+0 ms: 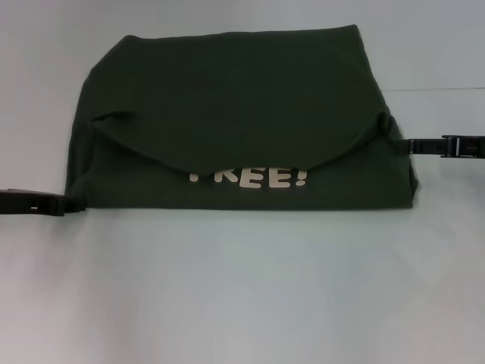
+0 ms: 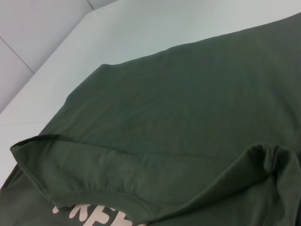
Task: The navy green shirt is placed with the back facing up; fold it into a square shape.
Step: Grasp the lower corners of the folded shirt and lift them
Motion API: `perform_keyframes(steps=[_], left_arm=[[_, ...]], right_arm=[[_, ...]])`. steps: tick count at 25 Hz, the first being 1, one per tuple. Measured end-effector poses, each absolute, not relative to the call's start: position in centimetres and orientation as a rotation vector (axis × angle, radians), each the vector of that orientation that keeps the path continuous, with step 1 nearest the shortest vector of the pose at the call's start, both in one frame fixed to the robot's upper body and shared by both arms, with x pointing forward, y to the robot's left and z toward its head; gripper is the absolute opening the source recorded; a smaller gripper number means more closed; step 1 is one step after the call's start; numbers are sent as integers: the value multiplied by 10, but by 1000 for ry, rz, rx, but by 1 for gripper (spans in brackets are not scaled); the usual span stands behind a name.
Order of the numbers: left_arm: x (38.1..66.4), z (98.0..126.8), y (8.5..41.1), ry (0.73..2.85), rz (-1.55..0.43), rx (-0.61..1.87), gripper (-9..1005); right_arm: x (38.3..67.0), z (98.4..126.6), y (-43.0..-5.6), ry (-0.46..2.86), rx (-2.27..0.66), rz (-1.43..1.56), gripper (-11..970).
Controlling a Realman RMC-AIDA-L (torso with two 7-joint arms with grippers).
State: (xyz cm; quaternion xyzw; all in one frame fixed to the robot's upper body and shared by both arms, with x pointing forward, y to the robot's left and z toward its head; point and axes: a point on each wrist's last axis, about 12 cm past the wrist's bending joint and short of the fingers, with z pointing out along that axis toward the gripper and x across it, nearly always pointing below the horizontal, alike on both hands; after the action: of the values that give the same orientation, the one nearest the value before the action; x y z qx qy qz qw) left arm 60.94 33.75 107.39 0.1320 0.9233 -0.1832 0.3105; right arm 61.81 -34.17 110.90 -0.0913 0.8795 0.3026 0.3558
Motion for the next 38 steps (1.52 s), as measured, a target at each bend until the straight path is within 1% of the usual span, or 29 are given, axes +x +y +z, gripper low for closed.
perform_keyframes(steps=[5, 7, 14, 18, 22, 26, 38], left_arm=[[611, 1075, 338, 2436, -468, 348, 339], [612, 1075, 337, 2434, -467, 353, 141], [614, 1078, 336, 2433, -475, 363, 67], [615, 1080, 333, 2433, -496, 374, 25], [616, 1082, 331, 2433, -510, 387, 25], [616, 1083, 331, 2432, -517, 394, 25], [615, 1084, 333, 2441, -511, 385, 24]], right_arm=[[618, 1108, -341, 2277, -235, 782, 841], [617, 1108, -341, 2278, -235, 784, 841], [618, 1109, -341, 2302, -212, 798, 840], [623, 1118, -340, 2372, -163, 824, 840], [629, 1130, -338, 2476, -122, 843, 839], [633, 1132, -334, 2547, -127, 800, 839], [636, 1110, -312, 2590, -159, 675, 826]])
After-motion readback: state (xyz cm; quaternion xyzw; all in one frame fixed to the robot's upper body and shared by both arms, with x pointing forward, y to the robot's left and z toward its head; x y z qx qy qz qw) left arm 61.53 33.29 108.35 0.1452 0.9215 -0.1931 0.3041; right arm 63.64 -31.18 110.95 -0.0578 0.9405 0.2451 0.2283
